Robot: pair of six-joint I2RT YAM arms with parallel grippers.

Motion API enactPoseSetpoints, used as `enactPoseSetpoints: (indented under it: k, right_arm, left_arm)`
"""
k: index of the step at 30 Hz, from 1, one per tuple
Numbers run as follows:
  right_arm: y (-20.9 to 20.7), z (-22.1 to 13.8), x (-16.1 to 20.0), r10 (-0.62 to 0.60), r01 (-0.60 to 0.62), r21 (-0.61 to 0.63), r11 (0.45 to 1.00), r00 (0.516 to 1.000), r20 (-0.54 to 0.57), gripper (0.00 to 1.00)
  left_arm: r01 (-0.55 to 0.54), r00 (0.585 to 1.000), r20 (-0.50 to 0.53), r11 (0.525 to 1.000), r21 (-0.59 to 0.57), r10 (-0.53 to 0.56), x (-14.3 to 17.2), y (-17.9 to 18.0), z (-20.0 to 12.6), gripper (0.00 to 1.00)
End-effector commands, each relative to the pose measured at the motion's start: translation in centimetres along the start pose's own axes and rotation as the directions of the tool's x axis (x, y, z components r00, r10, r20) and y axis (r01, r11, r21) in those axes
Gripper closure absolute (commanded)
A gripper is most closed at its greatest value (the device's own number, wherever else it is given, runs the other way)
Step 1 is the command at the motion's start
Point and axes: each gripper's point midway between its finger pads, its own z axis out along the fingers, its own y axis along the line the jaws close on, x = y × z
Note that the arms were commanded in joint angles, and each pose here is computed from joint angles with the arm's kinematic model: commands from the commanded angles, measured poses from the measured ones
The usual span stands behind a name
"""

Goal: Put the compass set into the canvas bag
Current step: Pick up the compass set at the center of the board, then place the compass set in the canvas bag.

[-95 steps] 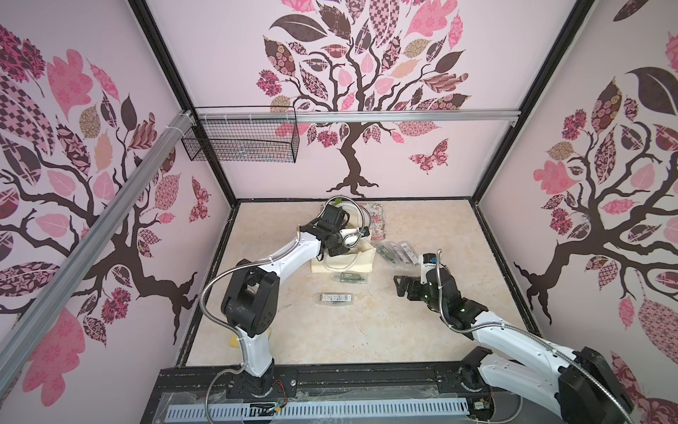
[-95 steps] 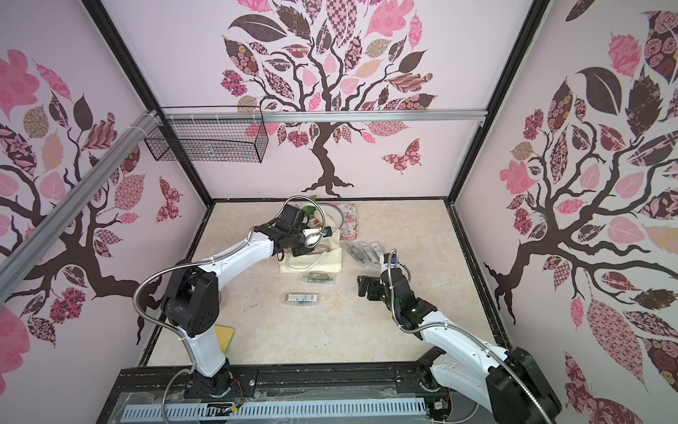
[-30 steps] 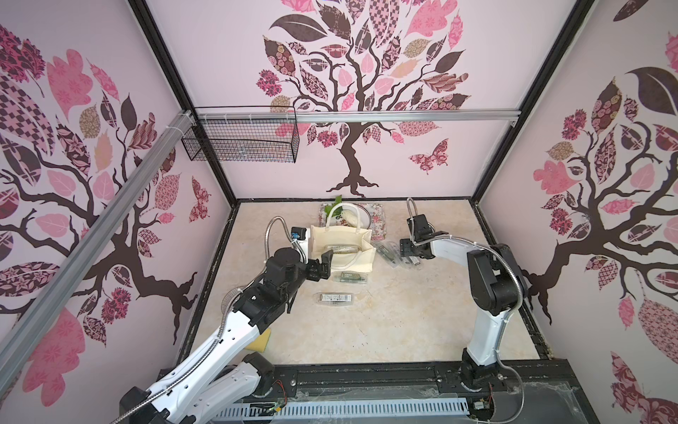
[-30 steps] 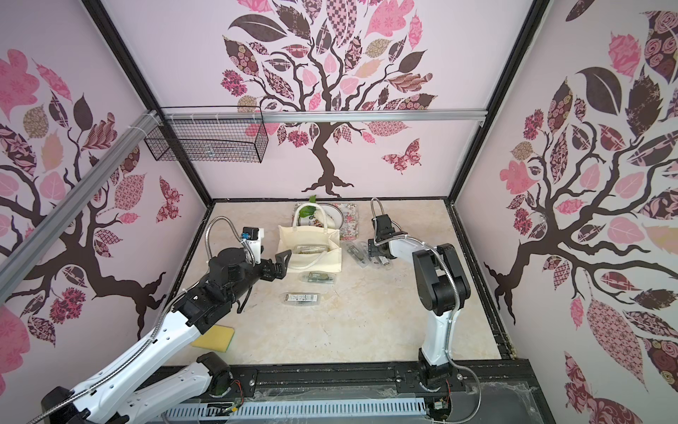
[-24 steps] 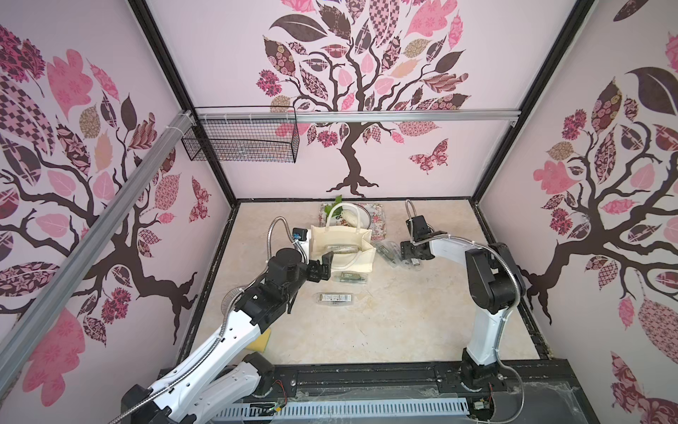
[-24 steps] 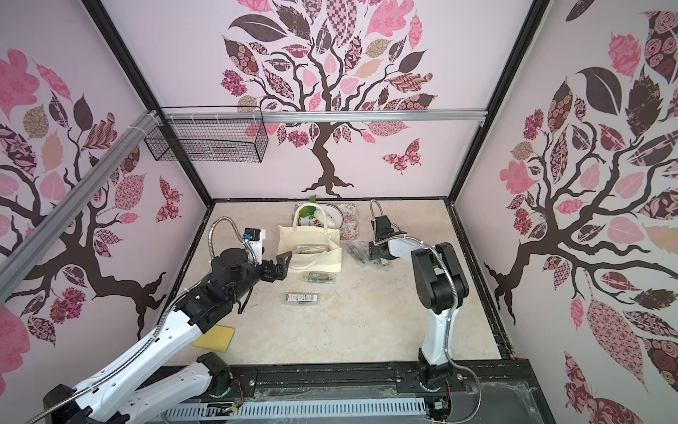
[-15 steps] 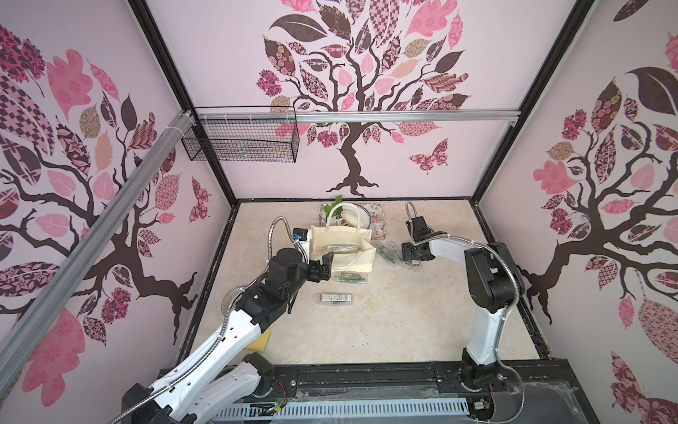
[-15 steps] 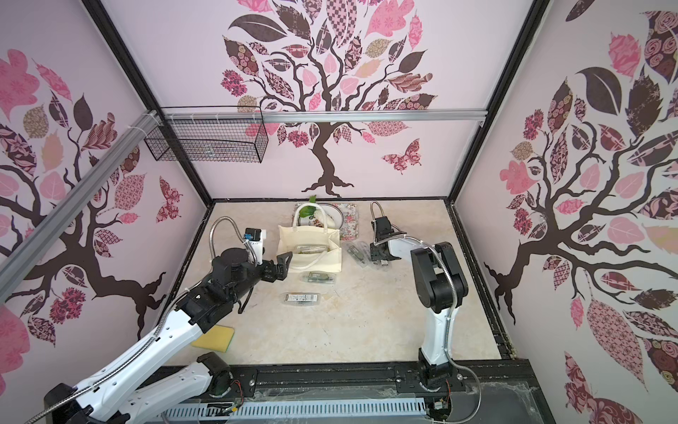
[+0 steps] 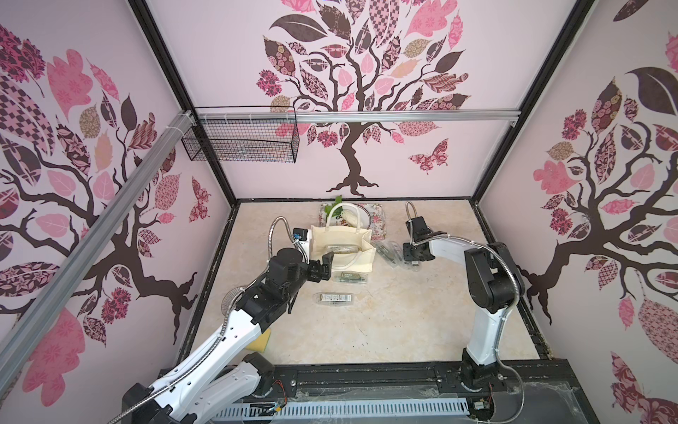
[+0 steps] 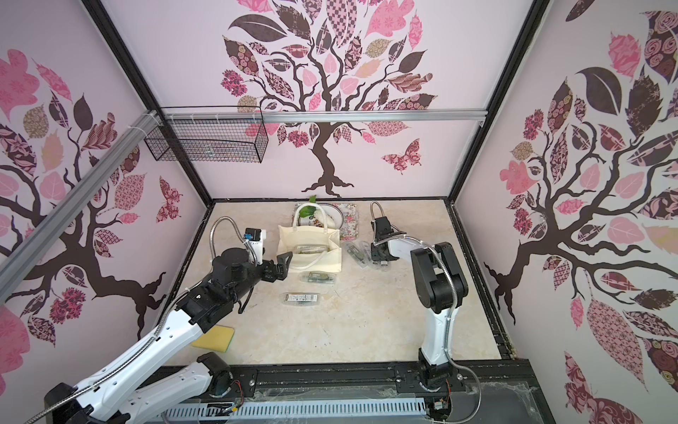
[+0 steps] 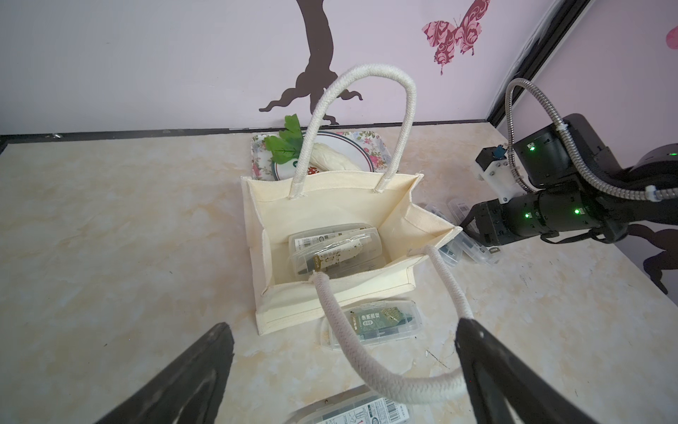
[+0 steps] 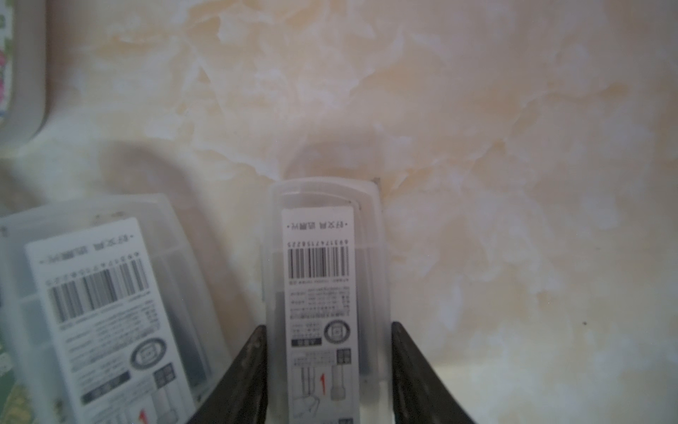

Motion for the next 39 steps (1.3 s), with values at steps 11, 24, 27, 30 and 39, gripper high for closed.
enactPoseSetpoints:
  k: [11, 24, 27, 30, 39]
  right_arm:
    - [-0.3, -5.9, -3.1, -0.014, 0.019, -0.044, 0.999, 0.993, 0.12, 0.68]
    - [6.9, -19.7, -7.9, -0.037, 0.278, -0.405, 0.871, 0.859, 0.51, 0.67]
    - [9.5, -23.1, -8.0, -0.088, 0.416, -0.425, 0.804, 0.79, 0.606, 0.67]
    - [12.0, -25.6, -8.2, -0.162, 0.543, -0.373, 0.753, 0.701, 0.694, 0.66]
    - [19.1, -27.7, -7.4, -0.255, 0.764, -0.369, 0.529, 0.558, 0.789, 0.66]
  left_arm:
    - [0.023, 0.999, 0.028, 0.999, -0.023, -0.022, -0.4, 0.5, -0.6, 0.03]
    - [0.033, 0.998, 0.052, 0.997, -0.064, -0.03, -0.7, 1.5, -1.5, 0.03]
    - [0.043, 0.997, 0.063, 0.996, -0.08, -0.038, -0.6, 1.8, -1.8, 0.03]
    - [0.063, 0.996, 0.073, 0.994, -0.092, -0.056, -0.6, 2.2, -2.0, 0.03]
    - [0.093, 0.994, 0.066, 0.991, -0.093, -0.087, -0.5, 2.2, -2.2, 0.03]
